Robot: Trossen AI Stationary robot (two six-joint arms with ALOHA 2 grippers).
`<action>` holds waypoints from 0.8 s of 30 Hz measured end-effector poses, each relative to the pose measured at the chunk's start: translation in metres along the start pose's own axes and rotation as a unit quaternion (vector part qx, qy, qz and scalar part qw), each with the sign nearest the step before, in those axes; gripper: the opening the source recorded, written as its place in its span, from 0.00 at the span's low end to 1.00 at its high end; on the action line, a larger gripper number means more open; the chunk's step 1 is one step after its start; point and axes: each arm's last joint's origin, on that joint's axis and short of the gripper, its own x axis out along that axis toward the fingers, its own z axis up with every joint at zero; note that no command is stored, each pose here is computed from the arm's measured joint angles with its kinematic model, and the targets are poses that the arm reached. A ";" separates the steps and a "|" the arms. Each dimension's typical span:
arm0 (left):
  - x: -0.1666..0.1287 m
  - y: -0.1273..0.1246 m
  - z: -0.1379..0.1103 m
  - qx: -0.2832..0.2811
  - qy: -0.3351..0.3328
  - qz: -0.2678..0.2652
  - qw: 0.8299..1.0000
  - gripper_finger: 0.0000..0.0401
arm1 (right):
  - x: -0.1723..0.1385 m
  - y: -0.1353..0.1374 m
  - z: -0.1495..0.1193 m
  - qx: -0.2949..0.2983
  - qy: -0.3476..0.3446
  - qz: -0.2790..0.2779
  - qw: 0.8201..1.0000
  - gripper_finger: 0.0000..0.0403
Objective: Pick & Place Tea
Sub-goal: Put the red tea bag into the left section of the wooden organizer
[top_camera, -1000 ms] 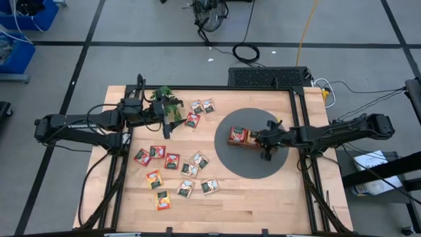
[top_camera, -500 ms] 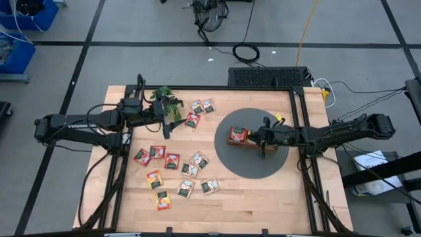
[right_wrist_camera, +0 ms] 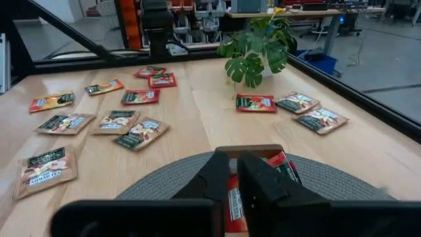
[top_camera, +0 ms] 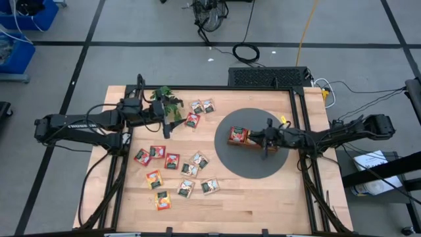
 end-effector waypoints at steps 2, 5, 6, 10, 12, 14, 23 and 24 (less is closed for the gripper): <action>0.000 0.000 0.000 -0.009 -0.002 0.001 1.000 0.88 | -0.001 0.000 -0.002 0.001 -0.003 0.000 1.000 0.11; 0.000 0.000 0.001 -0.055 -0.003 -0.002 0.998 0.88 | -0.002 -0.001 -0.001 0.000 -0.011 0.000 1.000 0.17; 0.000 0.000 0.001 -0.065 -0.004 -0.003 0.998 0.88 | -0.002 -0.001 -0.001 -0.004 -0.011 0.000 1.000 0.20; 0.000 0.000 0.001 -0.068 -0.005 -0.004 0.998 0.88 | -0.002 0.000 0.000 -0.013 -0.017 0.001 1.000 0.26; 0.000 -0.001 0.001 -0.072 -0.006 -0.006 0.997 0.88 | -0.002 0.000 0.000 -0.023 -0.017 0.000 1.000 0.28; 0.000 -0.001 0.001 -0.080 -0.005 -0.006 0.997 0.88 | -0.002 0.000 0.000 -0.030 -0.017 0.000 0.999 0.29; 0.002 -0.001 0.000 -0.121 0.000 -0.008 0.993 0.88 | -0.002 0.000 0.000 -0.031 -0.018 0.000 0.999 0.31; 0.002 -0.001 0.000 -0.124 -0.002 -0.007 0.992 0.88 | -0.002 0.000 0.000 -0.031 -0.018 0.000 0.999 0.31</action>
